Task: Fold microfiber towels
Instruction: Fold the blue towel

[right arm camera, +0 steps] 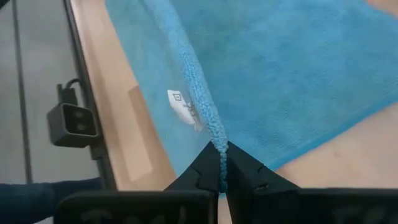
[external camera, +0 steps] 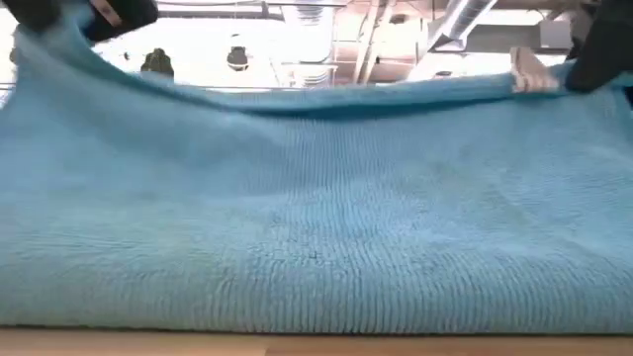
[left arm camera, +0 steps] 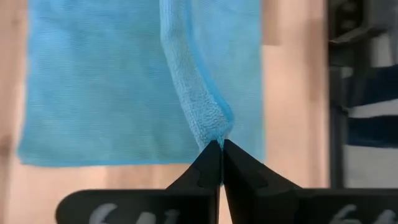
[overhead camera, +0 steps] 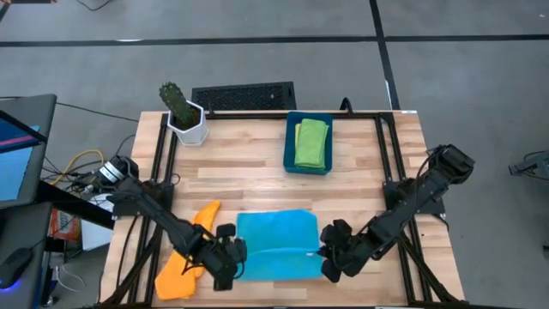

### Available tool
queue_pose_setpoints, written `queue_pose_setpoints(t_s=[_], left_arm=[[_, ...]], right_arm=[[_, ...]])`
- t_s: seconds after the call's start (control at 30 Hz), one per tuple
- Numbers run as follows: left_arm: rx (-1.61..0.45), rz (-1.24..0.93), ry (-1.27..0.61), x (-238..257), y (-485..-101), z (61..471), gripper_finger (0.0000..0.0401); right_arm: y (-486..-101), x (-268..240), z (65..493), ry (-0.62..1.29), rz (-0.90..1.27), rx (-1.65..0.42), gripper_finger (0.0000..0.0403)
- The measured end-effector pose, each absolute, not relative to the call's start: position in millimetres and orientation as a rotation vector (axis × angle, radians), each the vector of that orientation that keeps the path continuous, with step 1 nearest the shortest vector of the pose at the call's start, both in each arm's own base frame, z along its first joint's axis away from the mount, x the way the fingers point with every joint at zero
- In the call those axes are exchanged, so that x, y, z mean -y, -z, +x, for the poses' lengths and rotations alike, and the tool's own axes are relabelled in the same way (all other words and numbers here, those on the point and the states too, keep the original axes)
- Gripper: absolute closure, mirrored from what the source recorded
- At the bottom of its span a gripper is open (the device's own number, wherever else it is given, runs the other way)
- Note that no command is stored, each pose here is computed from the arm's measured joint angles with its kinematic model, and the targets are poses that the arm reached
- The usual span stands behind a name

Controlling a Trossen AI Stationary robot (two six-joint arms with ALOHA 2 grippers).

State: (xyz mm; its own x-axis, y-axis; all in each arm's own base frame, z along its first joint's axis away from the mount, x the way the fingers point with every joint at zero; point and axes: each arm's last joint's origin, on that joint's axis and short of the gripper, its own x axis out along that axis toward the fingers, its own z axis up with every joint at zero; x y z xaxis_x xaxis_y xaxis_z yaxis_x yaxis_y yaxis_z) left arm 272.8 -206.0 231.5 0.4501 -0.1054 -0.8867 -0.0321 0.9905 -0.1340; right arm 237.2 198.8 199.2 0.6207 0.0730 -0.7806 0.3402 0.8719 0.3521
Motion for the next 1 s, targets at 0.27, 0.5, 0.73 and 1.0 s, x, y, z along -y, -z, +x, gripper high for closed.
queue_pose_setpoints(t_s=[0.27,0.5,0.73,1.0], left_arm=[[-1.150,-0.130,-0.041,180,-212,279,0.0401],[-1.167,-0.106,-0.092,165,-205,282,0.0401],[-1.170,-0.077,-0.088,156,-205,288,0.0401],[-1.169,-0.049,-0.097,144,-205,294,0.0401]], right_arm=[[-198,-175,253,0.207,0.426,-0.903,0.0365],[-194,-155,259,0.264,0.407,-0.965,0.0365],[-193,-150,257,0.285,0.405,-1.013,0.0365],[-191,-144,257,0.316,0.389,-1.039,0.0365]])
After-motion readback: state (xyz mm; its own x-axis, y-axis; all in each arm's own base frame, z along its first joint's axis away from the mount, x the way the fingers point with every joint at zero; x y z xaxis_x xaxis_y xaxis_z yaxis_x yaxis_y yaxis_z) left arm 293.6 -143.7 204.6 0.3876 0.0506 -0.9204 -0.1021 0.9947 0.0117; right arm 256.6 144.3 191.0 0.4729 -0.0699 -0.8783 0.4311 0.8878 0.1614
